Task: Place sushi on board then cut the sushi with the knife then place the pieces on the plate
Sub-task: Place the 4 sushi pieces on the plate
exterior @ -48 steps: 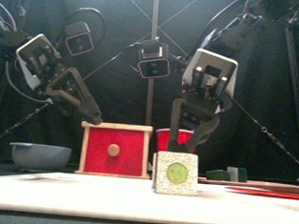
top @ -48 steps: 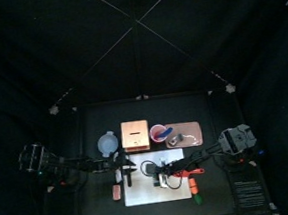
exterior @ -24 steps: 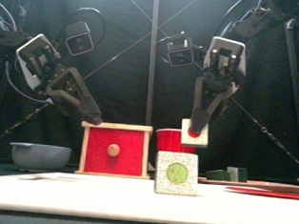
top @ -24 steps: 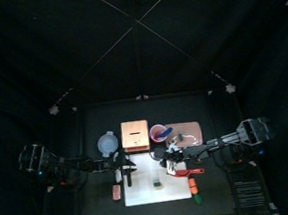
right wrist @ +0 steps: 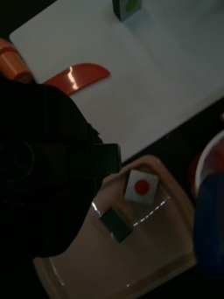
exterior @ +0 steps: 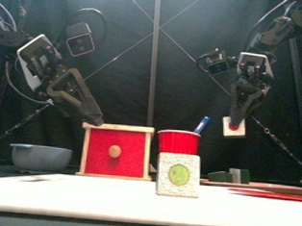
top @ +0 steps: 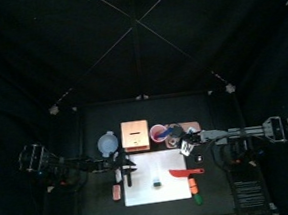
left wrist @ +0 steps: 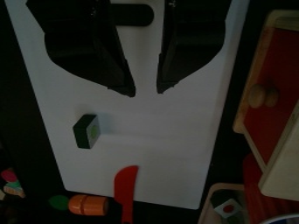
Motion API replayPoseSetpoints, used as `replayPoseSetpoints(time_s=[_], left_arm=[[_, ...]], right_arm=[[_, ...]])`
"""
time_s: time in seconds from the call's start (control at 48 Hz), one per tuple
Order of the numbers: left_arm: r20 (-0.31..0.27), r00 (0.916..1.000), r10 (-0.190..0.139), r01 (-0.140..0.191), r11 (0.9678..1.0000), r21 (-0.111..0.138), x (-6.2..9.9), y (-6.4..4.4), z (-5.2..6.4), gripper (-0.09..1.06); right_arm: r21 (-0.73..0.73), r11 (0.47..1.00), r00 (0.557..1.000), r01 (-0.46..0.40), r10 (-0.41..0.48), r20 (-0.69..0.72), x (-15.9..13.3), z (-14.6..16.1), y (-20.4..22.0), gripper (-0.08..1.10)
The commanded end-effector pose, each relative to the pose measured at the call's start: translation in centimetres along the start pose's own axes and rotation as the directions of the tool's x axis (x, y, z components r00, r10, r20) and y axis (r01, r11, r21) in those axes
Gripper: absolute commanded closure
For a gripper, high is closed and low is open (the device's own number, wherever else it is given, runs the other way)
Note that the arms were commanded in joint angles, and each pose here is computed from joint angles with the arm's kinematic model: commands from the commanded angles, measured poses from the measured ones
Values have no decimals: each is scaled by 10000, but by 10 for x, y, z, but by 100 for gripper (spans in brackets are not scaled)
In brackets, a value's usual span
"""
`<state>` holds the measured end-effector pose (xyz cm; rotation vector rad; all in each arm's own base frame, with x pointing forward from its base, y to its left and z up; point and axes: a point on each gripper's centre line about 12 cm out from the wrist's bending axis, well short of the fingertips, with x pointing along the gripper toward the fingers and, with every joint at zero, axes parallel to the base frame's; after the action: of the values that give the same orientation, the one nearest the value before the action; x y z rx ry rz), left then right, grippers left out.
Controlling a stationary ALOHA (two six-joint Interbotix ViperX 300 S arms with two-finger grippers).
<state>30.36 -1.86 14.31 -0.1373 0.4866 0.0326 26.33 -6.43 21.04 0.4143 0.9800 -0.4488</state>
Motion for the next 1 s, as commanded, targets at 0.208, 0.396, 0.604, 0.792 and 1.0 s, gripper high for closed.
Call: replayPoseSetpoints(time_s=[0.208, 0.396, 0.604, 0.792, 1.0], left_arm=[[217, 9998, 17, -16, 10000, -34, 1, 0, 7, 28], [217, 9998, 14, -13, 10000, -50, 1, 0, 7, 28], [268, 9996, 49, -48, 10000, -59, 1, 1, 9, 28], [279, 9996, 19, -18, 10000, -61, 1, 0, 9, 28], [294, 9996, 17, -15, 10000, -62, 1, 0, 10, 28]], right_arm=[[1615, 9837, 9960, 791, -846, 273, -10, -21, -55, 52], [1827, 9769, 9939, 1107, -1087, -209, 0, -39, -66, 51], [1951, 9755, 9947, 1020, -1025, -76, 10, -44, -69, 48], [2043, 9722, 9934, 1148, -1136, -173, 20, -45, -74, 37], [1919, 9751, 9935, 1114, -1139, 19, 24, -34, -73, 25]])
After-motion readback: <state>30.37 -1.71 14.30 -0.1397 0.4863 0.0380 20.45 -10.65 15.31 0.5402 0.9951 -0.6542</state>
